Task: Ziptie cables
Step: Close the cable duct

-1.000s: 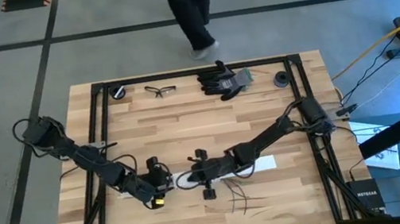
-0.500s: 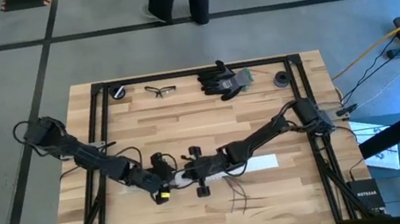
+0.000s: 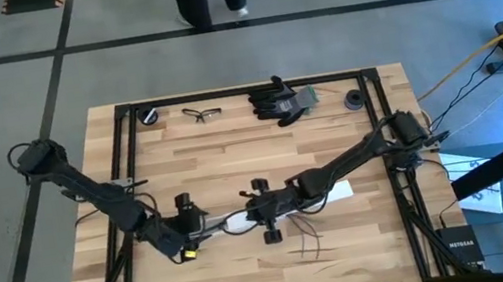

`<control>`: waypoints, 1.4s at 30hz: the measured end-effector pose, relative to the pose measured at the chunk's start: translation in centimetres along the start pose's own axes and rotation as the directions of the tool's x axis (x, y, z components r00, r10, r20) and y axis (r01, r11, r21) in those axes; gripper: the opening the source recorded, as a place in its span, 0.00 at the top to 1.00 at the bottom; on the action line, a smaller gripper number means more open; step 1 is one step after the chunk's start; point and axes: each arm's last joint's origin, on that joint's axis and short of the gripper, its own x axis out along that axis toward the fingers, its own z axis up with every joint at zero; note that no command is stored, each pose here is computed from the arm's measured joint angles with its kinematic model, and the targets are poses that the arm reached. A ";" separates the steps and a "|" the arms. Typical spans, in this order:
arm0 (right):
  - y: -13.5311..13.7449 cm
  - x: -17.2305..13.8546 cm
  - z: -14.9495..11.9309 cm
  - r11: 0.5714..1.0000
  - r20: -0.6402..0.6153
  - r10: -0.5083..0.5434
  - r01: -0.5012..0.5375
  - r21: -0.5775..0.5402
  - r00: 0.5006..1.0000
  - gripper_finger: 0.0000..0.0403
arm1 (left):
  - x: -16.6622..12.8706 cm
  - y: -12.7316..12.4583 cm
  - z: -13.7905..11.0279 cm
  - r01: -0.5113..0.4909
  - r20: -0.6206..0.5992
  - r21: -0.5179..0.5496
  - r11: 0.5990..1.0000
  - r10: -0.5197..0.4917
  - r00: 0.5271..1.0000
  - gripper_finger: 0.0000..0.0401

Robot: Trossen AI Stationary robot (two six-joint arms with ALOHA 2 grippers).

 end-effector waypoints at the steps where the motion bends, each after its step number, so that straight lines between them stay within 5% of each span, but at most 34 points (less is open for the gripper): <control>1: 0.0 0.0 -0.4 1.000 -0.008 0.000 0.000 0.018 1.000 0.99 | -0.1 0.0 -0.4 -0.001 -0.001 -0.001 1.000 0.001 1.000 0.30; 6: -0.1 0.4 -1.8 0.998 -0.018 -0.027 0.028 0.052 0.999 0.99 | 0.2 0.3 -2.6 0.000 -0.017 -0.037 0.999 -0.001 1.000 0.30; 14: 0.3 0.4 -1.1 0.998 0.067 -0.012 0.008 0.057 0.998 0.99 | 0.4 -0.1 -2.5 0.062 0.097 -0.059 0.996 -0.056 0.994 0.30; 21: -0.2 0.4 -1.4 0.988 0.047 -0.146 0.144 0.048 0.988 0.99 | 0.9 0.7 -2.1 0.025 0.096 -0.082 0.996 -0.017 0.995 0.30; 42: -0.1 0.5 -1.6 0.991 0.019 -0.114 0.112 0.068 0.993 0.99 | 1.2 1.1 -1.7 0.012 0.113 -0.107 0.994 0.000 0.994 0.30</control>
